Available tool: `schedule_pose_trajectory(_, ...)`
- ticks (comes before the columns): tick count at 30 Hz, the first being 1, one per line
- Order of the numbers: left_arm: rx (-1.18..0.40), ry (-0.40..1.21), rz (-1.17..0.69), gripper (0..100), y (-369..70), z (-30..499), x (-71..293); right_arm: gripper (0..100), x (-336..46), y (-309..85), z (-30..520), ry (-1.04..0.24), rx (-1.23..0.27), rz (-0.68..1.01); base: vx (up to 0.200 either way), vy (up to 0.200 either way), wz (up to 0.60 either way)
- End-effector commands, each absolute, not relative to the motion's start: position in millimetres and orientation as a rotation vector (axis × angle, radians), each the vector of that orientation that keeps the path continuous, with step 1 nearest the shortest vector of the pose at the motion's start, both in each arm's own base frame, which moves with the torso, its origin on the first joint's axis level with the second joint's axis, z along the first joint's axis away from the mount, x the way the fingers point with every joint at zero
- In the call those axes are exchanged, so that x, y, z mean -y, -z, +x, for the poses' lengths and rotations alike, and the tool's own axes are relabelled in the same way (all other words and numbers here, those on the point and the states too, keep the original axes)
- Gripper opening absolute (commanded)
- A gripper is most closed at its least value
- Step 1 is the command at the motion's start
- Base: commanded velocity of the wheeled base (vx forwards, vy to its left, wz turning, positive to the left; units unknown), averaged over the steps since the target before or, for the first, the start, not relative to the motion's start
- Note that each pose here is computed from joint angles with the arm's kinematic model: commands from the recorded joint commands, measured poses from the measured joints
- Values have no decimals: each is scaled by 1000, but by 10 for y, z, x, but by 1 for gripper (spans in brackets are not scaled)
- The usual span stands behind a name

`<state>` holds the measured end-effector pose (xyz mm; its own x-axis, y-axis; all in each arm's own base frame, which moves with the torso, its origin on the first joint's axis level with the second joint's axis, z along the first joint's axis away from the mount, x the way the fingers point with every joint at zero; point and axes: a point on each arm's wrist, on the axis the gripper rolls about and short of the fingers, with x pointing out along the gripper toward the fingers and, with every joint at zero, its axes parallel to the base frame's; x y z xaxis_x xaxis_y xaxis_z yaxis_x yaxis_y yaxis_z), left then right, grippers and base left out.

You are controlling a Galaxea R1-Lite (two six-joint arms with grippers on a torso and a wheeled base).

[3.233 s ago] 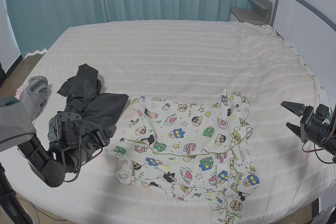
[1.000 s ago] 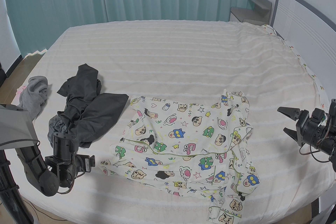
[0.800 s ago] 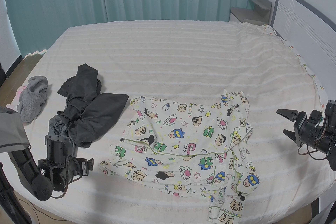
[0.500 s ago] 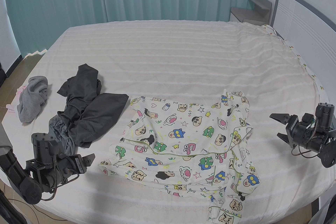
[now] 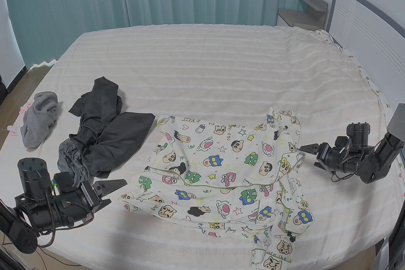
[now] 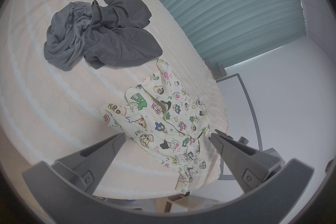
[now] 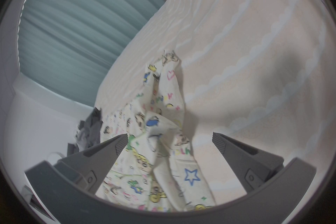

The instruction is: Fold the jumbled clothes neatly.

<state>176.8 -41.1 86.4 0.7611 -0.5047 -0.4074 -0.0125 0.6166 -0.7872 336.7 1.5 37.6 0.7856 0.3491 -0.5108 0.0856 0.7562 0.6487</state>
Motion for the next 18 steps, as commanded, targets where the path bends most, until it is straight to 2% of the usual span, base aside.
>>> schedule_pose_trajectory(1,-661,315,-883,100,-879,1716,413,100,-4,-11,3418,-143,-761,666,0,0,0)
schedule_pose_trajectory(11,-705,288,-885,100,-791,1757,420,100,-63,102,3365,-154,-804,659,0,0,0)
schedule_pose_trajectory(18,-711,288,-885,100,-783,1746,421,100,-116,96,3245,-200,-743,648,0,0,0)
